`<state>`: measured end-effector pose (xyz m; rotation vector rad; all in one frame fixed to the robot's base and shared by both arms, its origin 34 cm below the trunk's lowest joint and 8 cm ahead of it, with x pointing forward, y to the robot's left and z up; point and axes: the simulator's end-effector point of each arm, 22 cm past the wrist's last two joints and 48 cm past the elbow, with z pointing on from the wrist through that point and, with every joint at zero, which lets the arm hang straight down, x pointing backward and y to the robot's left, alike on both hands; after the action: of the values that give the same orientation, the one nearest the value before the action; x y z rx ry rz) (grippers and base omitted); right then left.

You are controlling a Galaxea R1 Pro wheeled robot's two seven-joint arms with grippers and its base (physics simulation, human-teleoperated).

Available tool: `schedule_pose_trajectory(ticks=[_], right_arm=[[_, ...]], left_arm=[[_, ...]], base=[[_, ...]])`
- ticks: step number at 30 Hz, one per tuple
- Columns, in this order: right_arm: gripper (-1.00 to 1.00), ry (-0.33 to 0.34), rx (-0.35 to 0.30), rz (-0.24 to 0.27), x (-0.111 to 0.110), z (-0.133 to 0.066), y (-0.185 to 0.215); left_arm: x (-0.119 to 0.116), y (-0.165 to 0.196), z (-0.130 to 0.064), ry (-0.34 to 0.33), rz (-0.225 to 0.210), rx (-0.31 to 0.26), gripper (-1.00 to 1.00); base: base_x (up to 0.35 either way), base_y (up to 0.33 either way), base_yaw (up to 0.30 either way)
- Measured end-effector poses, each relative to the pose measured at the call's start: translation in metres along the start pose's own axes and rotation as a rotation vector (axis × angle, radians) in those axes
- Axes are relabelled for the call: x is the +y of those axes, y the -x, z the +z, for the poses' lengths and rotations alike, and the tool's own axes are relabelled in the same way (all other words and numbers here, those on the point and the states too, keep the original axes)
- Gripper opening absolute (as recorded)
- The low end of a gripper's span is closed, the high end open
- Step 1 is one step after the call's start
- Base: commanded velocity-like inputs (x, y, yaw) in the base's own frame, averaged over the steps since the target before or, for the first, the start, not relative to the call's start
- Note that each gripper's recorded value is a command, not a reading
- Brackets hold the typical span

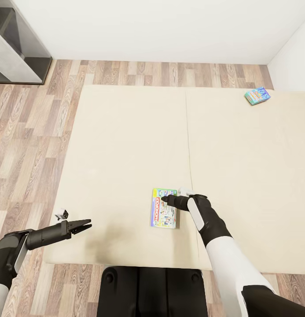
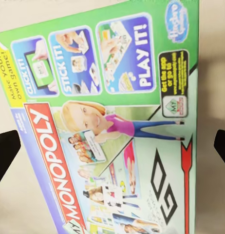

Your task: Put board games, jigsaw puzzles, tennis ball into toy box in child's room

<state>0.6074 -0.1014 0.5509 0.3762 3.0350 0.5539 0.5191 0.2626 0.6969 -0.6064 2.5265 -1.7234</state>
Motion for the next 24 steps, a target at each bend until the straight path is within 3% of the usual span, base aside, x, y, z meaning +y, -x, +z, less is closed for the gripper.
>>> schedule_pose_trajectory(ticks=[24], right_arm=[[1.0,0.003,0.003,0.001,0.0006,0.0006,-0.0014]], left_arm=[[-0.0001,0.0001,0.0,0.0,0.0,0.0,1.0]], base=[[0.0,0.0,0.0]])
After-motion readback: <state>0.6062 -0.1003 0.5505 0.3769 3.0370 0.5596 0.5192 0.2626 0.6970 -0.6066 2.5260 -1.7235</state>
